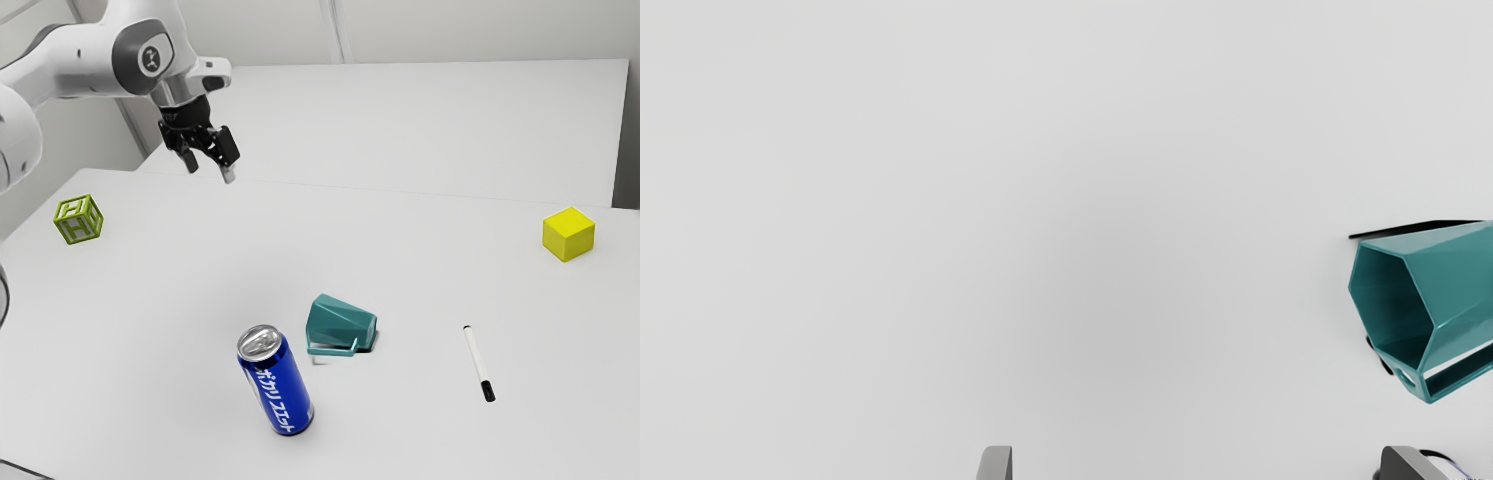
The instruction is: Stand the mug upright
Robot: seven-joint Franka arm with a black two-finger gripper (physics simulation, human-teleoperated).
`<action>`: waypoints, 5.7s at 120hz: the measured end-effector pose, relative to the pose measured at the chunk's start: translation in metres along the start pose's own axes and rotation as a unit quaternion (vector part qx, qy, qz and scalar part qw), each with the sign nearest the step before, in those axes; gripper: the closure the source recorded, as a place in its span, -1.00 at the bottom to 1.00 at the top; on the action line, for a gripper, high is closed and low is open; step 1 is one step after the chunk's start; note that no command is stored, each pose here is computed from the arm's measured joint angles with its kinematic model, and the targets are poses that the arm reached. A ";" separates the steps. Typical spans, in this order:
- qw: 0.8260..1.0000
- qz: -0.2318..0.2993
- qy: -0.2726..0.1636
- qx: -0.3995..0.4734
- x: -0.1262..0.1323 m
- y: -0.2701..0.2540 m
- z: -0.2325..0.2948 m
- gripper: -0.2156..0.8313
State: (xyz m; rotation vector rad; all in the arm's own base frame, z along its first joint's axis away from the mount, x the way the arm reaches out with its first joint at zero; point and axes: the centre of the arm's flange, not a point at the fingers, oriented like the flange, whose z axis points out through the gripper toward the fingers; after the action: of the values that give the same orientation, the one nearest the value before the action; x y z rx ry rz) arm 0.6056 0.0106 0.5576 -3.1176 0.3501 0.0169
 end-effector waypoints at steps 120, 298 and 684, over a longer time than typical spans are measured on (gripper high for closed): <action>0.874 -0.212 -0.060 -0.434 -0.045 0.048 0.235 -0.55; 0.893 -0.110 -0.019 -0.436 -0.024 0.115 0.251 0.50; 0.996 -0.022 0.084 0.019 0.011 0.097 0.030 -0.56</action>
State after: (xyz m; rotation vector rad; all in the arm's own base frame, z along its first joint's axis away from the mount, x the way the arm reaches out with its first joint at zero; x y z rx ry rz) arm 0.5942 -0.0866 0.5270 -3.0945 0.2788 -0.2516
